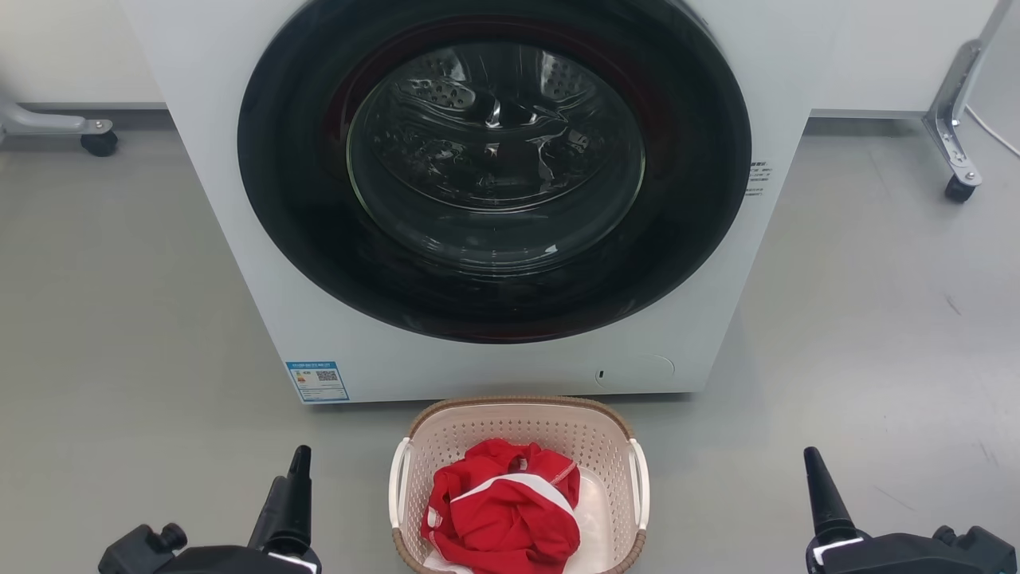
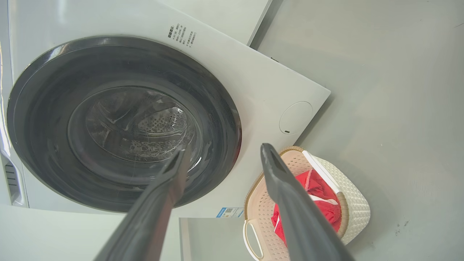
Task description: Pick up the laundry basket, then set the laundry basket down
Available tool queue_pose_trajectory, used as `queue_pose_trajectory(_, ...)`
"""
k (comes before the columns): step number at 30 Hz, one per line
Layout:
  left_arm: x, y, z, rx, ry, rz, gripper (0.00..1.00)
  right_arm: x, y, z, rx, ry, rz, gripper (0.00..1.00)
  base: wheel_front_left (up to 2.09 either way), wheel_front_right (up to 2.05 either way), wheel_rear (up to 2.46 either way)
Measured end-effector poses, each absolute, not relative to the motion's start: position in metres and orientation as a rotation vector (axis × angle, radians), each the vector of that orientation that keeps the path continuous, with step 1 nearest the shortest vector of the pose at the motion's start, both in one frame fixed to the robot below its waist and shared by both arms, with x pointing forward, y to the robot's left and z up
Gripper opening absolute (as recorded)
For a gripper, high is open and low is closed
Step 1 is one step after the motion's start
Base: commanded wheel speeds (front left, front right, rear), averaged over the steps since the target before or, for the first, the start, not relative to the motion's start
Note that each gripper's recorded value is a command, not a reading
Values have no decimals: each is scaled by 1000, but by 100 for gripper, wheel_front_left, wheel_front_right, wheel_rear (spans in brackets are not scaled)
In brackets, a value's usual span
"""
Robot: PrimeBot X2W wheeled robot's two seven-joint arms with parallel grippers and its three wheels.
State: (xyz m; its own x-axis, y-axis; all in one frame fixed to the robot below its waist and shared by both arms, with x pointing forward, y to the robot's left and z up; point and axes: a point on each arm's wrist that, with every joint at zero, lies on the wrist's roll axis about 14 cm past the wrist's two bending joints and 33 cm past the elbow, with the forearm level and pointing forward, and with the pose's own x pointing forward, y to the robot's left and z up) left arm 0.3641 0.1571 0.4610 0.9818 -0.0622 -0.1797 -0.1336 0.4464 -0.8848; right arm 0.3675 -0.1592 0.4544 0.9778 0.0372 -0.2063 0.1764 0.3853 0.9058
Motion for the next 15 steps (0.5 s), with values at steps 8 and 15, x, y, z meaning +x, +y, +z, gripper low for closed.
queue_pose_trajectory(8, 364, 150, 465, -927, 193, 6, 100, 367, -147, 456, 987, 221, -39, 100, 0, 0, 0)
queue_pose_trajectory(15, 364, 143, 469, -769, 181, -30, 100, 367, -138, 457, 843, 221, -3, 100, 0, 0, 0)
